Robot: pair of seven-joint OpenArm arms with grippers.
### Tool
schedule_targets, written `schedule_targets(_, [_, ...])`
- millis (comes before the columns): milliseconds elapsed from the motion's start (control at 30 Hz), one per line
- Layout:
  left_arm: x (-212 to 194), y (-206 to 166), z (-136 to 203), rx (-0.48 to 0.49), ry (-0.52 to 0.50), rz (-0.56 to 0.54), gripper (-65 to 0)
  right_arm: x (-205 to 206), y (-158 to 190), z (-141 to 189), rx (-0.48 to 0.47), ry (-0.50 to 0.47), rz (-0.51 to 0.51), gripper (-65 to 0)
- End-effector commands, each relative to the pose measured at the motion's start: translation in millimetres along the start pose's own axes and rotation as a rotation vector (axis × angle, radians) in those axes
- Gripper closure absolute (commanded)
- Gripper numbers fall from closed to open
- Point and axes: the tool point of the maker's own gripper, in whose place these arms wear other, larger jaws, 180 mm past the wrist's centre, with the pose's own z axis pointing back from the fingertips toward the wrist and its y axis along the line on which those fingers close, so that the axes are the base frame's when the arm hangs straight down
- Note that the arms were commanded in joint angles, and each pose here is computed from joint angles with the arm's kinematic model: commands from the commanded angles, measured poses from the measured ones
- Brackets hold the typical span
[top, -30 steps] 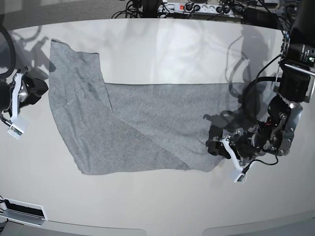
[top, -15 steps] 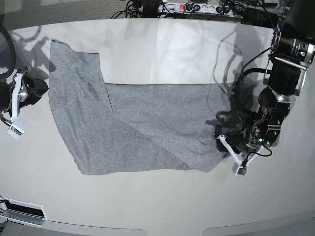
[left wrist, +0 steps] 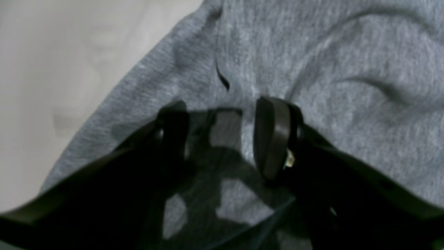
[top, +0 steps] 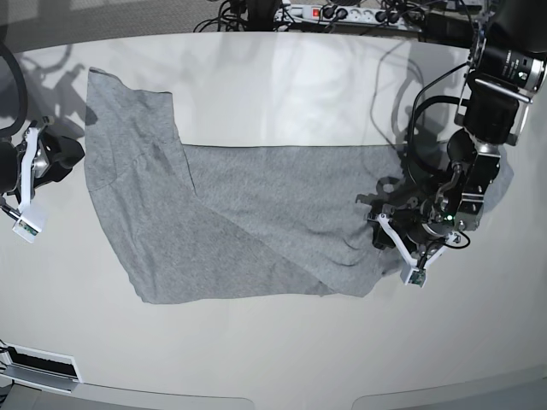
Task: Layout the t-shirt on the table in an organized manner, then fold the t-shirt properly
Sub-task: 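Move the left gripper to the shirt's loose corner and grasp it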
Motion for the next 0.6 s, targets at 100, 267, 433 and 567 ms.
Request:
schedule_targets(100, [9, 8, 2, 0.012, 0.001, -0.004, -23.0, 9, -5, 11, -0.023, -0.025, 0.02, -22.9])
schedule_targets(267, [29, 7, 4, 0.006, -0.041, 0.002, 0.0, 9, -5, 11, -0.023, -0.025, 0.02, -22.9])
schedule_targets(433, [51, 6, 9, 0.003, -0.073, -0.022, 0.0, 9, -5, 11, -0.023, -0.025, 0.021, -22.9])
schedule_targets(567, [66, 3, 14, -0.001, -0.057, -0.044, 0.0, 9, -5, 11, -0.023, -0.025, 0.021, -22.9])
